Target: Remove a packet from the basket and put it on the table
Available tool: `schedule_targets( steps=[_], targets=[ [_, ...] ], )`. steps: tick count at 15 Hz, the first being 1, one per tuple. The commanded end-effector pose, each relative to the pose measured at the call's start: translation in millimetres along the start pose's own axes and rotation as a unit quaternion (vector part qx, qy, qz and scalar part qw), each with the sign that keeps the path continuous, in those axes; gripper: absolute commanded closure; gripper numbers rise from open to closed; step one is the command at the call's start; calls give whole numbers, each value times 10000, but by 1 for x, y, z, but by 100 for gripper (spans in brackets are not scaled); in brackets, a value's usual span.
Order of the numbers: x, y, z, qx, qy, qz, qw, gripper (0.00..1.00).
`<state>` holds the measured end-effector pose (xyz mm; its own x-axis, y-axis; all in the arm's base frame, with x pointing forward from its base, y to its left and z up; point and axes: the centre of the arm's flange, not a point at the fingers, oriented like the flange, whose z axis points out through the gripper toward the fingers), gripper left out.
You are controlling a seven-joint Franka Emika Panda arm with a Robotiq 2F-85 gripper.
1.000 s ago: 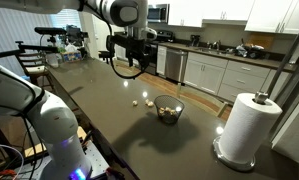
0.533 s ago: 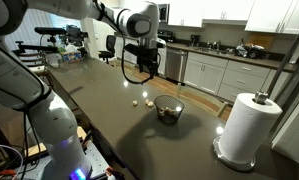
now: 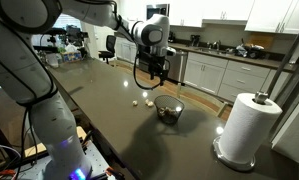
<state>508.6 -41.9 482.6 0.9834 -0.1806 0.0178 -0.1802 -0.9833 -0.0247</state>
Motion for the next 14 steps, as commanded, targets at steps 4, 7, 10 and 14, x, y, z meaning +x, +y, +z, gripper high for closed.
schedule_targets(
  steps=[4,7,10,14],
  targets=[
    [64,35,16,-44,-230,416,9989,0],
    [79,49,34,70,-506,565,9971,0],
    [89,58,64,238,-938,735,9926,0],
    [97,64,101,348,-1352,897,9861,0]
  ],
)
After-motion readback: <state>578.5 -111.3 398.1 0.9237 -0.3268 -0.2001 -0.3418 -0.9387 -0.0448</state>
